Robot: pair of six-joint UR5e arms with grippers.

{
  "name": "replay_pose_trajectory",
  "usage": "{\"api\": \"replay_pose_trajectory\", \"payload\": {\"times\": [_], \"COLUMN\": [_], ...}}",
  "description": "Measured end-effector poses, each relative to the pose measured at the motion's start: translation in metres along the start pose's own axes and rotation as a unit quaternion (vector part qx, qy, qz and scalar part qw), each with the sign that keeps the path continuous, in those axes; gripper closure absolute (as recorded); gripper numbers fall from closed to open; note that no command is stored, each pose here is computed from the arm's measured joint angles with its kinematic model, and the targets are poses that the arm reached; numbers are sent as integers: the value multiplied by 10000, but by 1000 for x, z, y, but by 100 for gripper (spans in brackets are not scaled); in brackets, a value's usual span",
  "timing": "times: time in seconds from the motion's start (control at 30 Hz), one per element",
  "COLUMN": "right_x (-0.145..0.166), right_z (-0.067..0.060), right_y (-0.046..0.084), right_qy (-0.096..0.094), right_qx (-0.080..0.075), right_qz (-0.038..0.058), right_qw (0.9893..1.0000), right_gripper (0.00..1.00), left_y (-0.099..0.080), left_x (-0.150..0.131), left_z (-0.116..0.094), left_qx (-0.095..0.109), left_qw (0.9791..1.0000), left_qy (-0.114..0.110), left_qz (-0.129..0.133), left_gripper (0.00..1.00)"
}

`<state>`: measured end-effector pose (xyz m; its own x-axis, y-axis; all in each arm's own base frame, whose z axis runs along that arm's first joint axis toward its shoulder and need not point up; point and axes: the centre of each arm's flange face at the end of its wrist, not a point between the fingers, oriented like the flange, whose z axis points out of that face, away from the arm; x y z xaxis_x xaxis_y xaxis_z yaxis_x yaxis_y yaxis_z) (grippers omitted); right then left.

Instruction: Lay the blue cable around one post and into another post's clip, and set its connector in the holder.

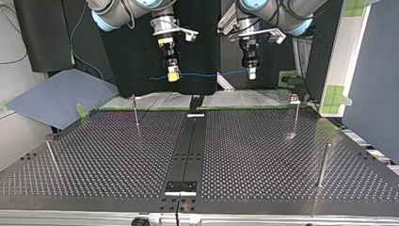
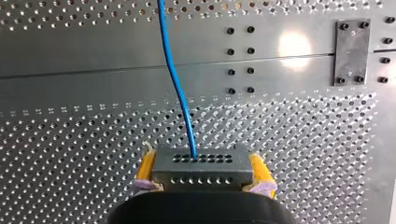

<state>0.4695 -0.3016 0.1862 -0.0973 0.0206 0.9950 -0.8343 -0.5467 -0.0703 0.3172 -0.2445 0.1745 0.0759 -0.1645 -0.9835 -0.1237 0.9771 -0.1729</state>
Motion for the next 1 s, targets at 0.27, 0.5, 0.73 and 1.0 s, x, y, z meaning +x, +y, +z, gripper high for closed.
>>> {"api": "replay_pose_trajectory", "payload": {"times": [0.27,0.5,0.73,1.0], "right_x": [11,27,43,67], "right_z": [11,26,40,57], "right_y": [-6,-13,-21,-33], "right_qy": [114,144,168,293], "right_qx": [51,109,170,270], "right_qz": [-33,-93,-158,-220], "right_qw": [9999,9998,9996,9990], "right_gripper": [100,100,100,100], "left_y": [18,37,47,48], "left_x": [-25,-49,-82,-104], "left_z": [14,26,40,48], "left_qx": [-192,-525,-773,-840], "left_qw": [9998,9985,9959,9942], "left_qy": [-40,-169,-442,-602], "left_qz": [29,4,-159,-312], "left_gripper": [100,100,100,100]}}
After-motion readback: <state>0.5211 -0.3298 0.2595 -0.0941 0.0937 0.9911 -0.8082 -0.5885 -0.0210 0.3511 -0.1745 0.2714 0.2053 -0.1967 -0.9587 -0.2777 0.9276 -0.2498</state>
